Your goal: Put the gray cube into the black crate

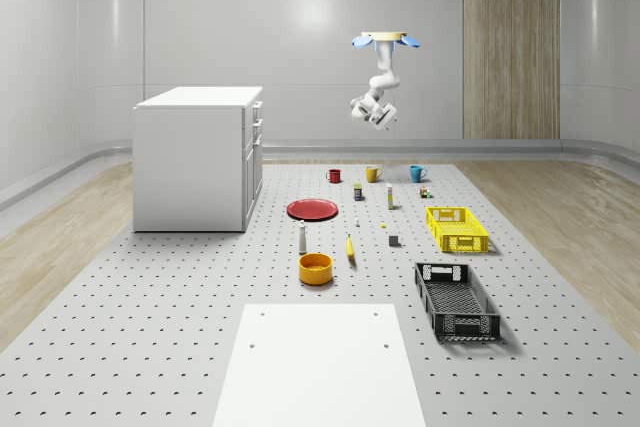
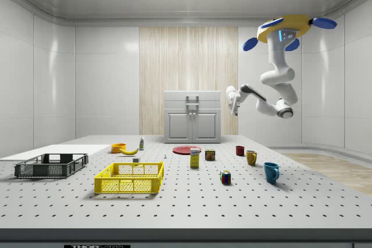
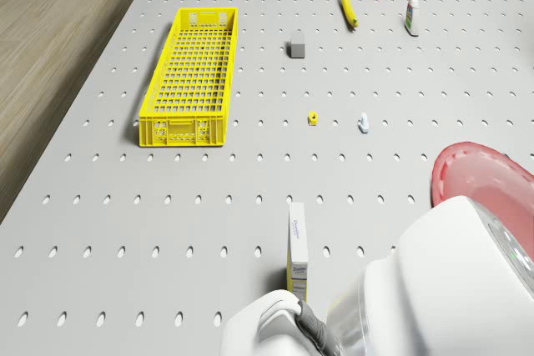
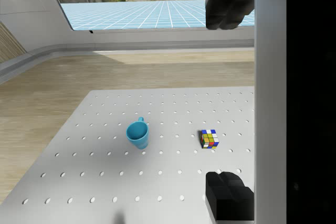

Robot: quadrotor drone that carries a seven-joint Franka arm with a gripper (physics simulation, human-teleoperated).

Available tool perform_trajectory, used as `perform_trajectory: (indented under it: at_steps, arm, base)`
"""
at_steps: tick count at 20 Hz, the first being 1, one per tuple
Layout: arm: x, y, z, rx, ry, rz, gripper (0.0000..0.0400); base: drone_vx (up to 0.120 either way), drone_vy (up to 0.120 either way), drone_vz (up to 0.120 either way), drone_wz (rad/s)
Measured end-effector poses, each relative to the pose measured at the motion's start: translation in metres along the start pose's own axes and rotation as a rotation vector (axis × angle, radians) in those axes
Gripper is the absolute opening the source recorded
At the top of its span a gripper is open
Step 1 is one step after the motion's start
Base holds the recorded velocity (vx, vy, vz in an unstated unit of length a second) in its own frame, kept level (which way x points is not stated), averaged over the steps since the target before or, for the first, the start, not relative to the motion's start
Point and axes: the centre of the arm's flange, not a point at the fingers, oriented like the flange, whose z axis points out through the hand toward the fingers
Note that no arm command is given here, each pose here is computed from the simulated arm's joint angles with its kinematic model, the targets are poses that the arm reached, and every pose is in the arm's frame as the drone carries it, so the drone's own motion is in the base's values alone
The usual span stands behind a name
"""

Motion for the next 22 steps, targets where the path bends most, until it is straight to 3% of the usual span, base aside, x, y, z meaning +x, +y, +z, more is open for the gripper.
perform_trajectory:
  at_steps: [4, 8, 22]
  arm:
    - [-0.023, -0.023, 0.005, -0.235, 0.238, -0.008, 0.0400]
    - [-0.034, -0.034, 0.012, -0.353, 0.361, -0.013, 0.0400]
    - [-0.043, -0.042, 0.019, -0.456, 0.470, -0.017, 0.0400]
  base:
    - [0.120, 0.000, 0.000, 0.000]
    - [0.120, 0.000, 0.000, 0.000]
    - [0.120, 0.000, 0.000, 0.000]
